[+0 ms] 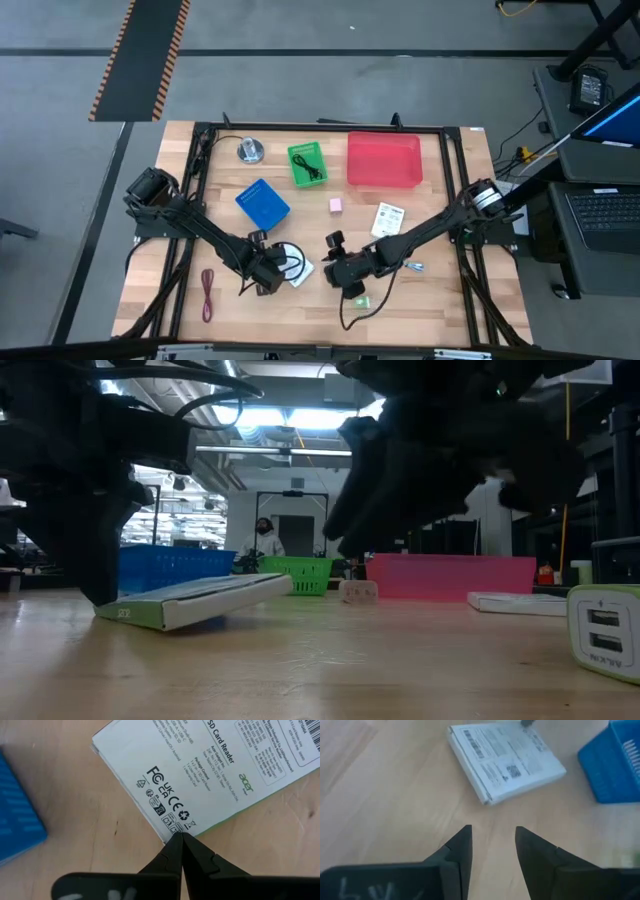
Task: Pick and place items into bin
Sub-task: Put the left white card reader box into the pink bin
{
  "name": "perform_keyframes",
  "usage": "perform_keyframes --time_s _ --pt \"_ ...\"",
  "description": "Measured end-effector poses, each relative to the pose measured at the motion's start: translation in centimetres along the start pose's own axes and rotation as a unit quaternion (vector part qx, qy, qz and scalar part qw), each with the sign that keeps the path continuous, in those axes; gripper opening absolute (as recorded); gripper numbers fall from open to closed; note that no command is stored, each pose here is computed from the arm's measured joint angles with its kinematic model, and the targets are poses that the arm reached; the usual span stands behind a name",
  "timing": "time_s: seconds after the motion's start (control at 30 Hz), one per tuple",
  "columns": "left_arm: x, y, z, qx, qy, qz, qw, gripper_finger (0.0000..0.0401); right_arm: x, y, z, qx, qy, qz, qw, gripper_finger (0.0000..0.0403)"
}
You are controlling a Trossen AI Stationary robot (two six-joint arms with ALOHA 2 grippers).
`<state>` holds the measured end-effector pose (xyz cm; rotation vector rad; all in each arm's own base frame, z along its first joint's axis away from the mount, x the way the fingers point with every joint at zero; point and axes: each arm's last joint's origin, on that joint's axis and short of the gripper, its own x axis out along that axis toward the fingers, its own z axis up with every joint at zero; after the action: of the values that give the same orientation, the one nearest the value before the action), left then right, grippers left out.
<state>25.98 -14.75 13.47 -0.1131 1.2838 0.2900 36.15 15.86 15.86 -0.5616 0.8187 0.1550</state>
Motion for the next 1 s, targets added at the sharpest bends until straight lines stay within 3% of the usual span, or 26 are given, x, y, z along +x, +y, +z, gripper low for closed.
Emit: perform_keyframes --time_s 0.23,0.47,0.63,1.0 --pt "0.1 0.0 0.0 0.0 0.001 0.0 1.0 0.0002 1.8 2.3 1.7 -0.107 0.004 -0.037 0.994 0.013" --pt "0.1 0.0 0.0 -0.003 0.001 0.0 1.0 0.0002 4.0 2.9 2.0 -0.133 0.029 -0.087 0.987 0.013" --pt "0.1 0.0 0.0 -0.003 0.001 0.0 1.0 0.0002 5.2 3.5 1.5 -0.166 0.042 -0.087 0.981 0.013" --pt "0.1 0.0 0.0 -0.004 -0.001 -0.002 1.0 0.0002 5.4 3.4 2.1 -0.167 0.016 -0.108 0.98 0.013"
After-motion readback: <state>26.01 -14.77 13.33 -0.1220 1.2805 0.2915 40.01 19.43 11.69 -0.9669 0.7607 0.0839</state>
